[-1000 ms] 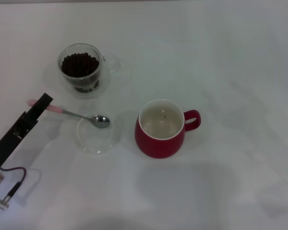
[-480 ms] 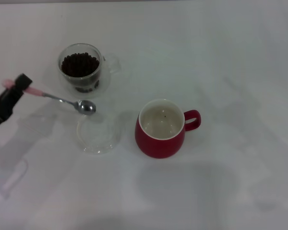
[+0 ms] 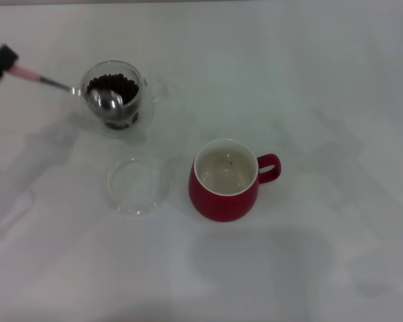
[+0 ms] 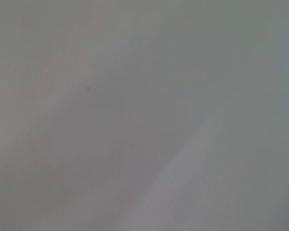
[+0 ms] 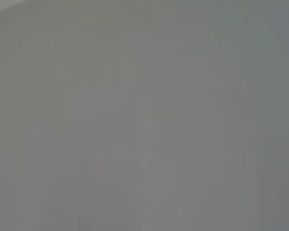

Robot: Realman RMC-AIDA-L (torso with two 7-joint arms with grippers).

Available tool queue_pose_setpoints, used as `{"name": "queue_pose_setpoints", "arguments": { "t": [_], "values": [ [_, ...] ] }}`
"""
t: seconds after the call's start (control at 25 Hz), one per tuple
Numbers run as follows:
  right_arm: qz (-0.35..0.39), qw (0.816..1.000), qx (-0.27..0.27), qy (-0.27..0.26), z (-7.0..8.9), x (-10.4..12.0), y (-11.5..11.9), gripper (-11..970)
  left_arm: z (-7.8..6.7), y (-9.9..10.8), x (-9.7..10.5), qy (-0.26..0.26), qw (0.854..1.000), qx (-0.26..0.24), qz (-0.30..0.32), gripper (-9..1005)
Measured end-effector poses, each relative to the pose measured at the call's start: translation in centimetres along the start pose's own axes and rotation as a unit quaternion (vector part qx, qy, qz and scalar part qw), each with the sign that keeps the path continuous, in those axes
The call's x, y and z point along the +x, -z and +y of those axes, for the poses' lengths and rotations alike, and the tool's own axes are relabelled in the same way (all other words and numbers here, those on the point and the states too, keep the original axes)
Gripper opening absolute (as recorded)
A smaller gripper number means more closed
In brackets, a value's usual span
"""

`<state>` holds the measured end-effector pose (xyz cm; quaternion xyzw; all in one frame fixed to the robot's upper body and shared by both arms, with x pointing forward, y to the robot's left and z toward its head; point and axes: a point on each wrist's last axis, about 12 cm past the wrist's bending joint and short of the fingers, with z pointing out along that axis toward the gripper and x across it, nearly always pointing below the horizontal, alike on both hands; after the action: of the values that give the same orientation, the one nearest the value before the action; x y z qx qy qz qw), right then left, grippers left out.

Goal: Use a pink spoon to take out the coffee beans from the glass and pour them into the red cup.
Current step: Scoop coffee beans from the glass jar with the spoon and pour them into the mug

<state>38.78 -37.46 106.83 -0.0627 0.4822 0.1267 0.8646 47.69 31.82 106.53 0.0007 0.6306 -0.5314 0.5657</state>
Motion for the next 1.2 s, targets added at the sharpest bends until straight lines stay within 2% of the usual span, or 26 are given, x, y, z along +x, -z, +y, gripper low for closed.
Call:
{"name": "queue_pose_setpoints", "arguments": {
  "t": [0.16, 0.28, 0.52, 0.68, 0.92, 1.2],
  "values": [
    [-0.008, 1.000, -0.008, -0.001, 0.2, -0.2, 0.0, 766, 0.9, -1.7, -2.1, 0.018, 1.000, -0.008, 0.001, 123],
    [-0.009, 1.000, -0.015, -0.004, 0.3, -0.2, 0.0, 766, 1.9, -2.9, -3.4, 0.020, 0.999, -0.035, 0.011, 123],
    [-0.001, 1.000, -0.025, -0.013, 0.7, -0.1, 0.2, 766, 3.2, -6.1, -5.8, 0.008, 0.995, -0.061, 0.082, 123],
    [0.003, 1.000, -0.023, -0.019, 1.0, 0.1, 0.3, 766, 3.9, -8.3, -6.6, -0.002, 0.987, -0.087, 0.133, 123],
    [0.009, 0.999, -0.021, -0.024, 0.9, 0.4, 0.1, 766, 4.7, -10.5, -7.7, -0.028, 0.977, -0.124, 0.169, 123],
    [0.027, 0.999, -0.019, -0.027, 0.7, 1.1, -0.6, 766, 4.7, -12.0, -7.2, -0.042, 0.973, -0.131, 0.186, 124]
  ]
}}
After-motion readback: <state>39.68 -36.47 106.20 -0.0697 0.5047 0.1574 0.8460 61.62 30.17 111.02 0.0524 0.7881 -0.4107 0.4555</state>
